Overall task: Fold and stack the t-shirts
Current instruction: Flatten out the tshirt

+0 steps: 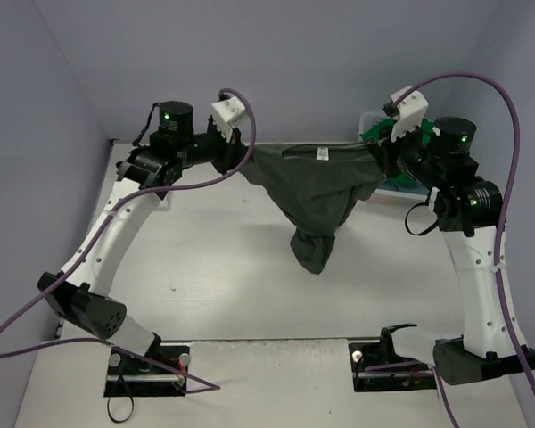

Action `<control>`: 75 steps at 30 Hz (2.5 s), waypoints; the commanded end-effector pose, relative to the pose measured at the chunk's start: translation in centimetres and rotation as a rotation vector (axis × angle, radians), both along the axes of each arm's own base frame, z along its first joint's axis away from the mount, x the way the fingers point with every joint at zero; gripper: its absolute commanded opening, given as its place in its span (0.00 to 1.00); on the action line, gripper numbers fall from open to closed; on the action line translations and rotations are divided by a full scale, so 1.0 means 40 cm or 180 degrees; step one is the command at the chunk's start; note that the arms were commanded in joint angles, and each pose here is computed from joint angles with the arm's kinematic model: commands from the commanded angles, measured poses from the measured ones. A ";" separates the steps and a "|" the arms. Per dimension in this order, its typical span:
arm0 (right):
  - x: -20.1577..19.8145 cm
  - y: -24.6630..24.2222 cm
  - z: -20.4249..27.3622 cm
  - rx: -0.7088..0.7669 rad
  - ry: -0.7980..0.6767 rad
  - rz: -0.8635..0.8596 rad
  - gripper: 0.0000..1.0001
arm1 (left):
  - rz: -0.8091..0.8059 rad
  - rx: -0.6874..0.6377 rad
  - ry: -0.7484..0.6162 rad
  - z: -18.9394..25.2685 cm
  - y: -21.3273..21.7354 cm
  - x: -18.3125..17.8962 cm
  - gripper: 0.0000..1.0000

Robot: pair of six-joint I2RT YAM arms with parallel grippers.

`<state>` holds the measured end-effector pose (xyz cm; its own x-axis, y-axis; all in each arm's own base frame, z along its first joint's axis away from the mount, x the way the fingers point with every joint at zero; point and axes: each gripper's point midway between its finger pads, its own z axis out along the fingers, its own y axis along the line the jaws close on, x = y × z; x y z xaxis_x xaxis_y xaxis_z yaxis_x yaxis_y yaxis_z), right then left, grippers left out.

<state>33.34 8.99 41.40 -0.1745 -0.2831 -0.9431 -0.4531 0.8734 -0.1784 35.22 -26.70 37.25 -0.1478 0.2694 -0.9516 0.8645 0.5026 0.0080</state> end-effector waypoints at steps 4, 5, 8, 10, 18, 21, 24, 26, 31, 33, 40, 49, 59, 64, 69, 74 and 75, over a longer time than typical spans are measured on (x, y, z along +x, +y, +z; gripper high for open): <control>-0.063 0.050 0.073 0.0296 -0.0289 0.0377 0.00 | 0.0007 -0.0489 -0.0532 0.220 0.075 -0.095 0.00; -0.078 0.076 0.054 0.0377 -0.0194 0.0562 0.00 | 0.0010 -0.0512 -0.0546 0.231 0.086 -0.102 0.00; -0.121 0.121 0.017 0.0573 0.0017 0.0871 0.00 | 0.0062 -0.0676 -0.0615 0.289 0.119 -0.131 0.00; -0.155 0.140 -0.016 0.0524 0.0061 0.1033 0.00 | 0.0020 -0.0834 -0.0620 0.330 0.133 -0.169 0.00; -0.235 0.145 -0.061 0.0365 -0.0024 0.1294 0.00 | -0.0130 -0.1171 -0.0807 0.435 0.182 -0.320 0.00; -0.244 0.148 -0.039 0.0289 -0.0166 0.1346 0.00 | -0.0152 -0.1231 -0.0885 0.453 0.196 -0.358 0.00; -0.210 0.143 -0.033 0.0188 -0.0226 0.1285 0.00 | -0.0150 -0.1240 -0.0971 0.465 0.203 -0.378 0.00; -0.147 0.147 -0.073 0.0140 -0.0043 0.1212 0.00 | -0.0128 -0.1223 -0.0936 0.456 0.201 -0.357 0.00; 0.058 0.151 -0.281 -0.0020 0.0734 0.0839 0.01 | 0.0077 -0.0984 -0.0652 0.339 0.185 -0.207 0.00; 0.136 0.125 -0.328 -0.0123 0.0839 0.0502 0.14 | 0.0142 -0.0845 -0.0599 0.290 0.184 -0.161 0.00; 0.173 0.108 -0.494 -0.0406 0.1256 0.0384 0.40 | 0.0070 -0.0789 -0.0430 0.242 0.159 -0.139 0.00; 0.069 0.163 -0.553 -0.0517 0.1361 0.0999 0.41 | -0.0107 -0.0856 -0.0256 0.232 0.126 -0.176 0.00; 0.065 0.178 -0.428 -0.0545 0.0848 0.0871 0.00 | -0.0029 -0.0843 -0.0541 0.295 0.156 -0.221 0.00; 0.145 0.125 -0.270 -0.0567 0.0257 0.0270 0.00 | 0.0102 -0.0558 -0.0771 0.296 0.176 -0.183 0.00; 0.267 0.140 -0.198 -0.0551 0.0050 0.0082 0.00 | 0.0358 -0.0143 -0.0735 0.226 0.183 -0.038 0.00; 0.398 0.162 -0.126 -0.0494 -0.0195 -0.0074 0.00 | 0.0783 0.0118 -0.0919 0.214 0.203 0.135 0.00; 0.435 0.165 -0.091 -0.0474 -0.0305 -0.0145 0.00 | 0.0969 0.0125 -0.1022 0.235 0.213 0.187 0.00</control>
